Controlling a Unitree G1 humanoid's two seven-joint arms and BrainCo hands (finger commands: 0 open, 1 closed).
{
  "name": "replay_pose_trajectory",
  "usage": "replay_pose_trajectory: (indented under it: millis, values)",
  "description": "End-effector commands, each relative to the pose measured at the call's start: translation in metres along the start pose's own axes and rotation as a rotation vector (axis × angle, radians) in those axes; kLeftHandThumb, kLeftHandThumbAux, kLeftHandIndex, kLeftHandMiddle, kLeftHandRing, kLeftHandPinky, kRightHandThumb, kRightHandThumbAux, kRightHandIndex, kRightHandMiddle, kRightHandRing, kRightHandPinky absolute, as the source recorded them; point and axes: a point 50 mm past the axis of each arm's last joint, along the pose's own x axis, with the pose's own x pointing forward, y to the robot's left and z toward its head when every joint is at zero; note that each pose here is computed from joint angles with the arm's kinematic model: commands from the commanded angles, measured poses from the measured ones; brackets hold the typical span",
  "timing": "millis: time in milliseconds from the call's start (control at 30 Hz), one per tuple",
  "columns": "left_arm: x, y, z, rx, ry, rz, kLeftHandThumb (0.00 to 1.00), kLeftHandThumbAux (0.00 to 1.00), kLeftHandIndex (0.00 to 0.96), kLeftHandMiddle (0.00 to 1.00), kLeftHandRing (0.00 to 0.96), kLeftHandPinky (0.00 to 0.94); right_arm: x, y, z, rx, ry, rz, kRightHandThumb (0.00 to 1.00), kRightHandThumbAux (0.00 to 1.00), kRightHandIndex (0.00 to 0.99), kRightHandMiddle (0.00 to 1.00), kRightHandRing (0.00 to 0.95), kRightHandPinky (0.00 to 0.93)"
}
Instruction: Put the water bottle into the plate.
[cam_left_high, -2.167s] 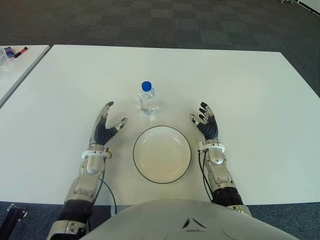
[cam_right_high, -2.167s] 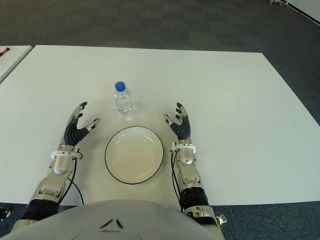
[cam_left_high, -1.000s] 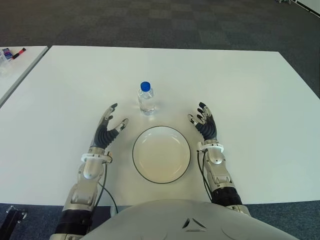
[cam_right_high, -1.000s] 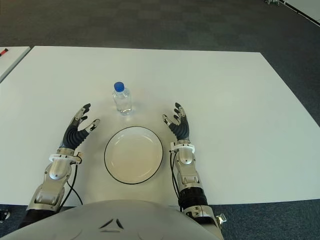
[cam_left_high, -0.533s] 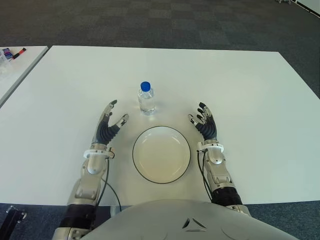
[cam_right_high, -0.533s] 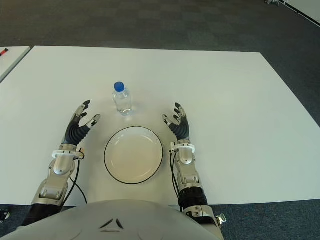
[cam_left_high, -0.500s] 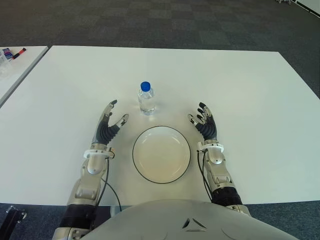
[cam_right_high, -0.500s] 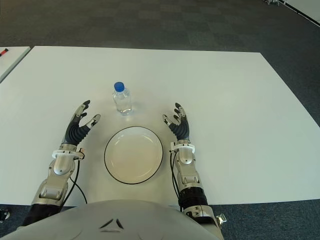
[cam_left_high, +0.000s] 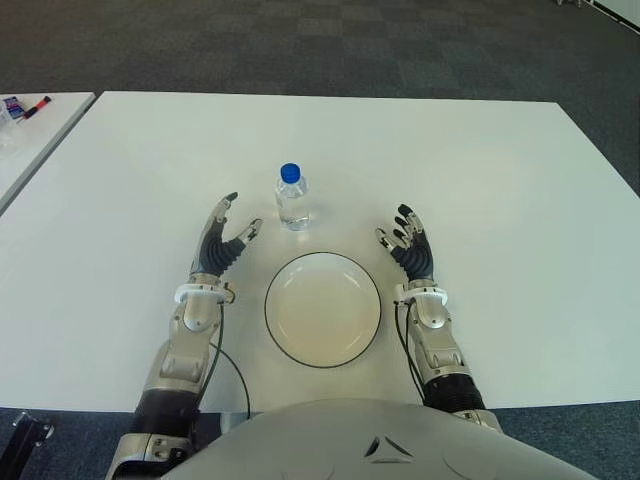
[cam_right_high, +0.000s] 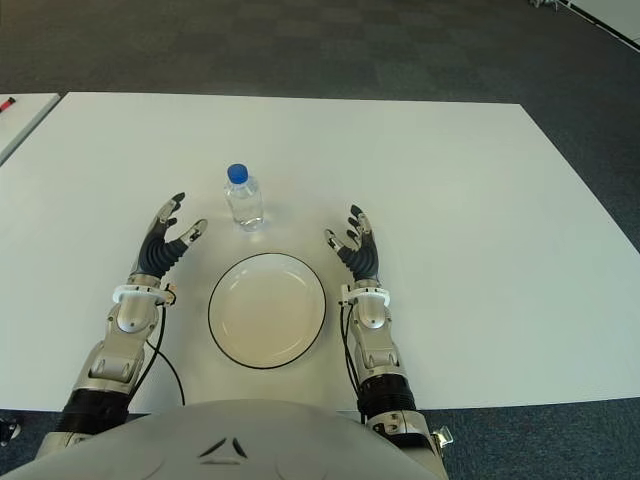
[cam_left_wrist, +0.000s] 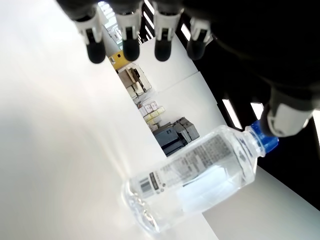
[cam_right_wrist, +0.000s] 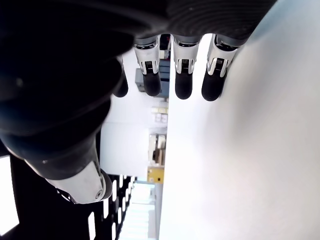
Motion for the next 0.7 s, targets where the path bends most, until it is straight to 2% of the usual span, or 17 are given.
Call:
replay_pose_trajectory:
  millis: [33, 300, 700]
  values:
    - [0.011, -0.008, -0.001, -0.006, 0.02, -0.006, 0.322, 0.472, 0.0, 0.0, 0.0, 0.0, -0.003, 0.001, -0.008, 0.001, 0.048, 0.015, 0.314, 0.756, 0.081, 0.095, 0.095, 0.132]
    - [0.02, -0.017, 0.001, -0.105, -0.011, -0.036, 0.395, 0.544, 0.0, 0.007, 0.0, 0.0, -0.004, 0.001, -0.008, 0.005, 0.044, 0.01, 0.318, 0.76, 0.082, 0.094, 0.094, 0.13]
    - [0.026, -0.023, 0.009, -0.077, -0.07, -0.073, 0.466, 0.561, 0.0, 0.014, 0.0, 0.014, -0.004, 0.0, -0.009, 0.006, 0.047, 0.009, 0.329, 0.767, 0.086, 0.097, 0.095, 0.132]
